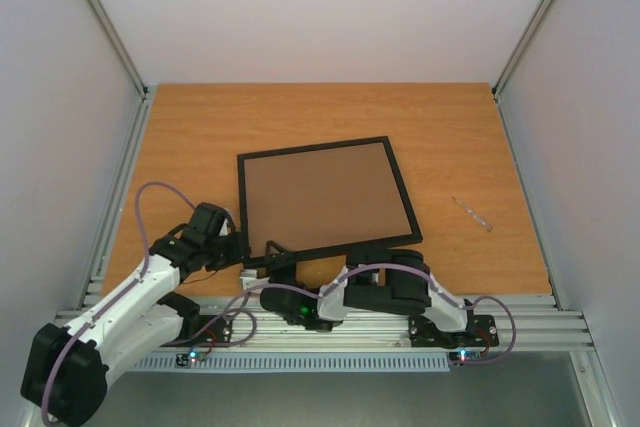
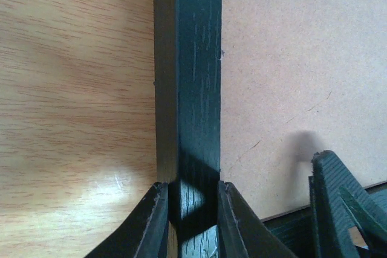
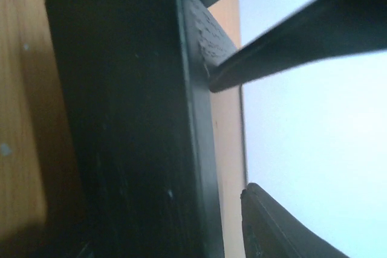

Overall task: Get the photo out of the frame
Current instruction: Turn over the photo frame at the center of the board.

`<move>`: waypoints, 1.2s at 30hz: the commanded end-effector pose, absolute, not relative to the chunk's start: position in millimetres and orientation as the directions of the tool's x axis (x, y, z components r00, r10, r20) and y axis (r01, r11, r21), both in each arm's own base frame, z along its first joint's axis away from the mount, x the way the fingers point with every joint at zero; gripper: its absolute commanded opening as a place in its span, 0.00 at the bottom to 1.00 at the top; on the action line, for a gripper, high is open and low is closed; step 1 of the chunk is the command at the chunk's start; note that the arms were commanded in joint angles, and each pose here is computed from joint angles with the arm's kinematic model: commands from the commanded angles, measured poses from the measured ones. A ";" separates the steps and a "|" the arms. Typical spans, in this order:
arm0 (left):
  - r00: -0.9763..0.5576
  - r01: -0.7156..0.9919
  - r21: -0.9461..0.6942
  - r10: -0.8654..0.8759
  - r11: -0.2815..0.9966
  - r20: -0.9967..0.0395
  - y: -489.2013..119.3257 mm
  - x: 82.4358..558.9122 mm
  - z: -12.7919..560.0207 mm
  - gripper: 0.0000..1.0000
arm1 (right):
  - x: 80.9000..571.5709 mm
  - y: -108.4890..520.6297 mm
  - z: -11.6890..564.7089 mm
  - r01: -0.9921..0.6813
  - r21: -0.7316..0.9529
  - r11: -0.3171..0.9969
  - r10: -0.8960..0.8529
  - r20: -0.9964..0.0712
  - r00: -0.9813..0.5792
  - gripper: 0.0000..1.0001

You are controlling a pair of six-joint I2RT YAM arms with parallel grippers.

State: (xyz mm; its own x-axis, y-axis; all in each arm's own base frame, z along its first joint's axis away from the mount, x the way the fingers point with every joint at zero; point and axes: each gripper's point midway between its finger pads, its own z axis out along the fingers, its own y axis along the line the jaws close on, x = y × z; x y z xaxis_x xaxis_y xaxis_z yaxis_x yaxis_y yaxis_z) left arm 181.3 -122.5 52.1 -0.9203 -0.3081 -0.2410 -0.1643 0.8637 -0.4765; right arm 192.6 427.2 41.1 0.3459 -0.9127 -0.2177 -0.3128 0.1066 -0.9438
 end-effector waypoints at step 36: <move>-0.413 -0.074 -0.591 -0.564 0.803 -0.715 -45.2 183.4 275.2 0.50 | 206.4 416.2 260.1 -0.147 -0.920 0.363 -0.831 -0.391 0.396 0.01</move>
